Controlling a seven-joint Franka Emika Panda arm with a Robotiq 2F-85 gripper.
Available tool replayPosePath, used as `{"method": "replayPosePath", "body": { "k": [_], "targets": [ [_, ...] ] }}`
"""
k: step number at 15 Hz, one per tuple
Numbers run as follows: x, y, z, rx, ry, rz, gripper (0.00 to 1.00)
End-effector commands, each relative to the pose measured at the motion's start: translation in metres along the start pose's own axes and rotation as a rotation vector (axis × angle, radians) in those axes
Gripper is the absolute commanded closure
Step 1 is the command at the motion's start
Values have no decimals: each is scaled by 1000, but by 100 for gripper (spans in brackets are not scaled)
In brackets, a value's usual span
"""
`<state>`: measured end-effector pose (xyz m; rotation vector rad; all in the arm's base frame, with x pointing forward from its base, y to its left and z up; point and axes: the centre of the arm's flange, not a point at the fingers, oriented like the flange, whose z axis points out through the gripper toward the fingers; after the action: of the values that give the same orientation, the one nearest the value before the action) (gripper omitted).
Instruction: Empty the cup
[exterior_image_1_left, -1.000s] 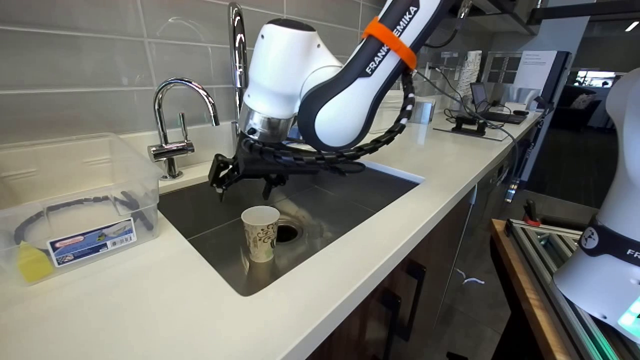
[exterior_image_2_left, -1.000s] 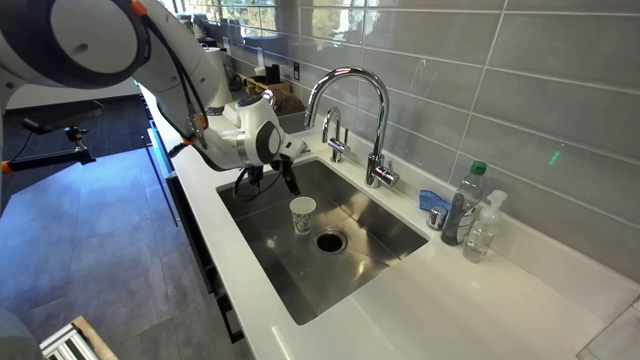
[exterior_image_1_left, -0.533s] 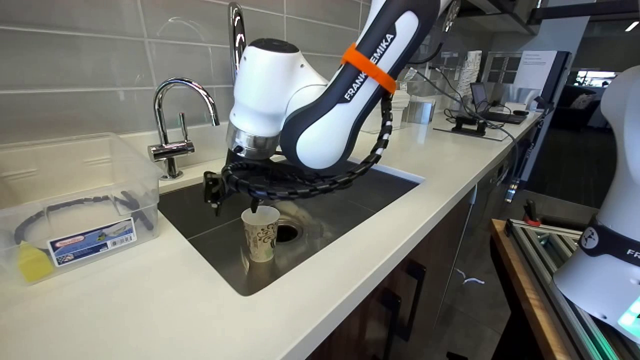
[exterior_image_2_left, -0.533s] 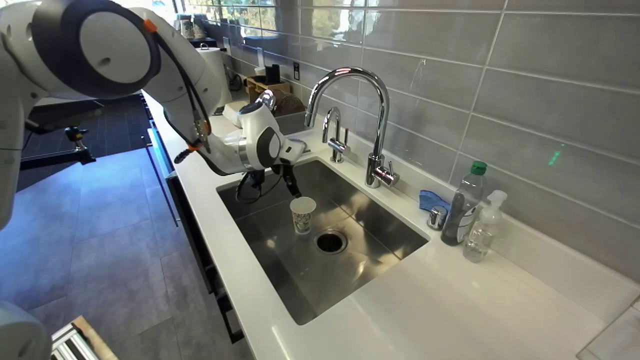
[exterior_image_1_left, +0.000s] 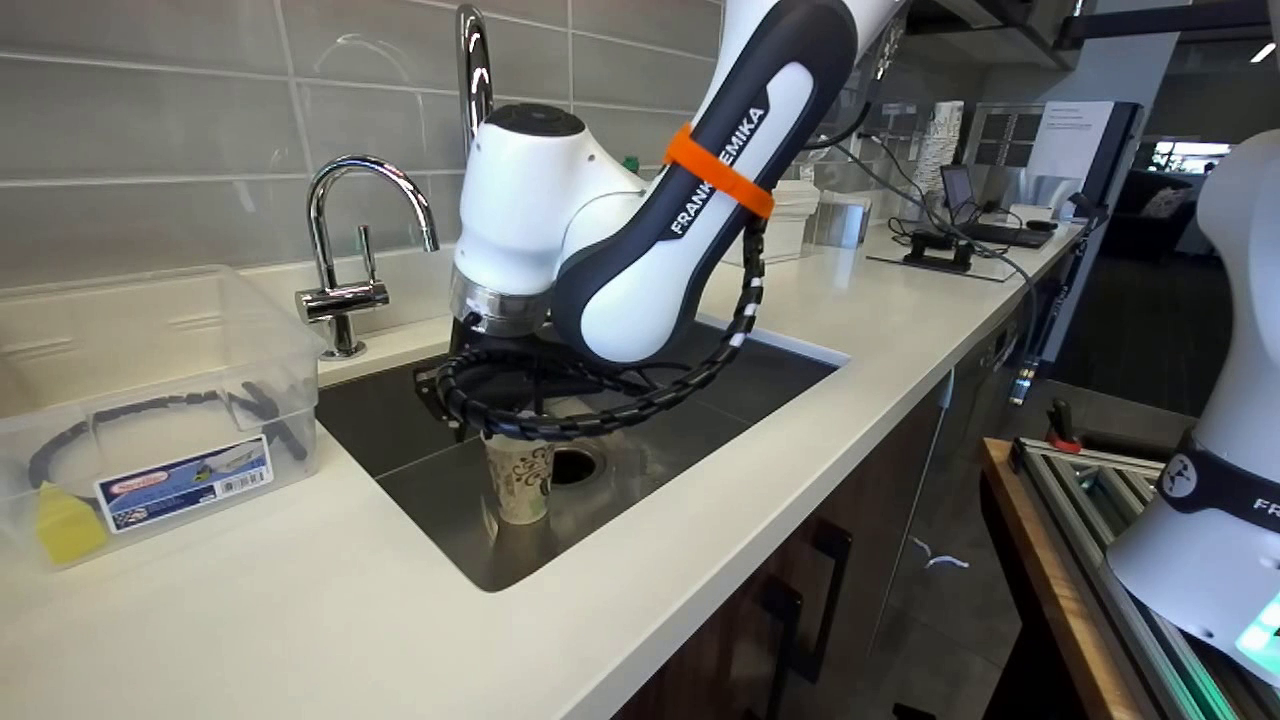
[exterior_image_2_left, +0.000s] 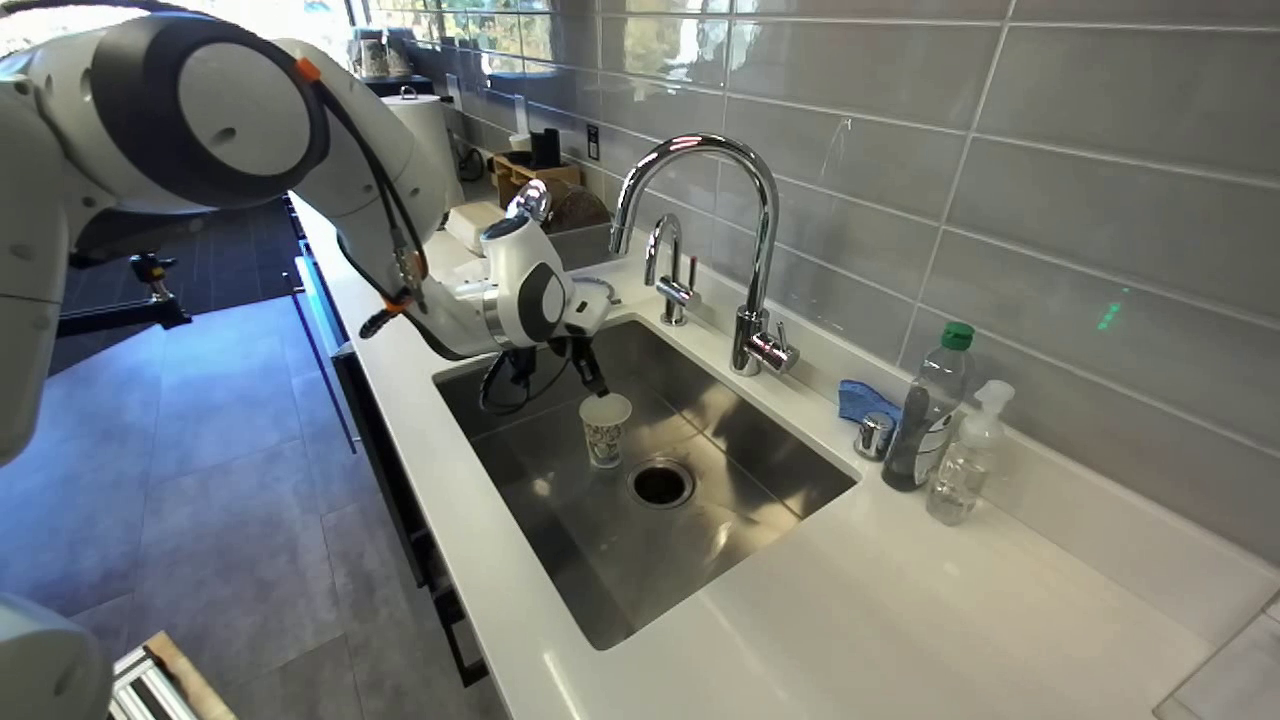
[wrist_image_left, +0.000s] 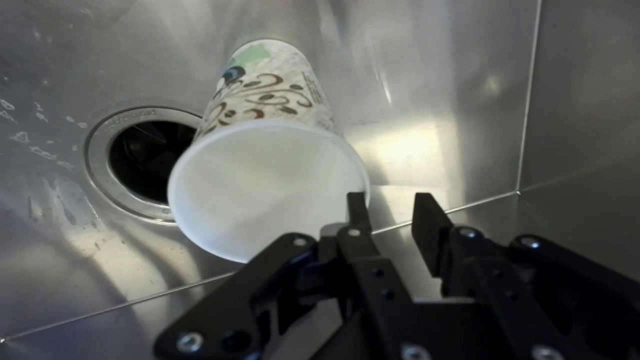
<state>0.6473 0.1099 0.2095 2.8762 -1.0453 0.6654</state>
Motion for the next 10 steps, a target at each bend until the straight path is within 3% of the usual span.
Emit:
{"method": "replayPosePath", "body": {
  "k": [1,4,9,10],
  "targets": [
    [-4,-5,9,-27,8,8,66],
    [-7,-6,11,-38,8,1,60],
    [-17,-7,17,-58,5,-17,83],
    [-18,-6,19,-62,5,-19,81]
  ]
}}
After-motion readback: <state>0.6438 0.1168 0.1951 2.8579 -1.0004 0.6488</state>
